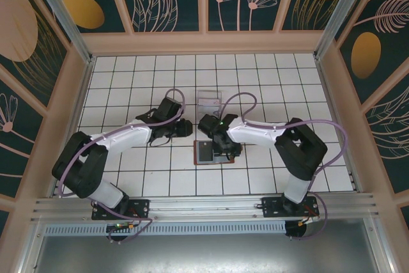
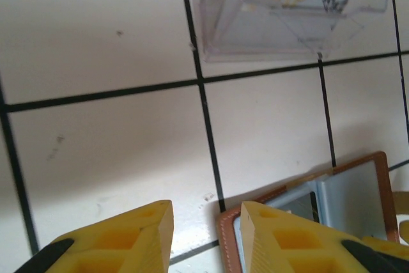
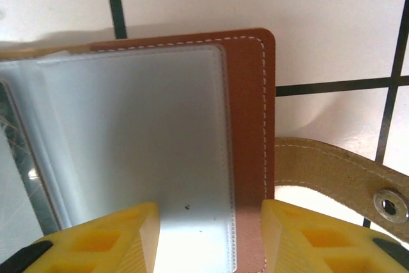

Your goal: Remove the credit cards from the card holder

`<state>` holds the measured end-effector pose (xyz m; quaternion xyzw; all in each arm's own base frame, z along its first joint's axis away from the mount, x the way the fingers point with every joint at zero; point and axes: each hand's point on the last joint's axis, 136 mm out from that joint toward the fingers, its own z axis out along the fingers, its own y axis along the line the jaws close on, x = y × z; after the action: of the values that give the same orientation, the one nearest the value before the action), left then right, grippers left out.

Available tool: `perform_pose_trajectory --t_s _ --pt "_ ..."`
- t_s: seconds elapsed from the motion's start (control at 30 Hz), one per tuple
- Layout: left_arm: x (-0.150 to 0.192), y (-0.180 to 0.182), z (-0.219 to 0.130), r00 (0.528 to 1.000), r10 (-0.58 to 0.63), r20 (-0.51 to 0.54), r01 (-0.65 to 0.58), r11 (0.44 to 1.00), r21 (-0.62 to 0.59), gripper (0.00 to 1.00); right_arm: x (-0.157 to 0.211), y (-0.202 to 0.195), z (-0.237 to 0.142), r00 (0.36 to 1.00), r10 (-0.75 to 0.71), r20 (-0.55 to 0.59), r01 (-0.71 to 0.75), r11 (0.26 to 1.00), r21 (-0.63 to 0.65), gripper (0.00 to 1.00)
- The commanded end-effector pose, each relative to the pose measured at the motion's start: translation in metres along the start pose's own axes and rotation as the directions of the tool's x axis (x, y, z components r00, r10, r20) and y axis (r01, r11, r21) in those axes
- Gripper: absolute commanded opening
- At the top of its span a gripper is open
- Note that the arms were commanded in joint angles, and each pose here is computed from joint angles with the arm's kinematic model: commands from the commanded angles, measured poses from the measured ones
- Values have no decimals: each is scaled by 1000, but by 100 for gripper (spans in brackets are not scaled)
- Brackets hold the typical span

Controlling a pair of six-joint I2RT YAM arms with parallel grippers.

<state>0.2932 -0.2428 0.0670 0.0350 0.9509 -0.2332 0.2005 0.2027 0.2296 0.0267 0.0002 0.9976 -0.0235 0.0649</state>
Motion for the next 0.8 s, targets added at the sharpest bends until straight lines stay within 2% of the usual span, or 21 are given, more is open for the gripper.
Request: perform_pose_trajectory --t_s 0.0,0.17,0.4,0.77 --pt "1 -14 3 1000 -5 -13 5 1000 27 35 -3 7 -5 999 41 14 -39 992 -116 46" --pt "7 -24 6 1000 6 -28 -4 999 42 35 2 4 1 996 86 -18 -88 973 -213 47" --pt "18 -31 7 998 19 -59 -15 998 60 35 6 -5 5 995 96 -26 -100 972 -211 47" --pt "44 -27 13 994 7 -110 -1 998 61 34 8 18 4 996 77 -45 -88 947 -309 43"
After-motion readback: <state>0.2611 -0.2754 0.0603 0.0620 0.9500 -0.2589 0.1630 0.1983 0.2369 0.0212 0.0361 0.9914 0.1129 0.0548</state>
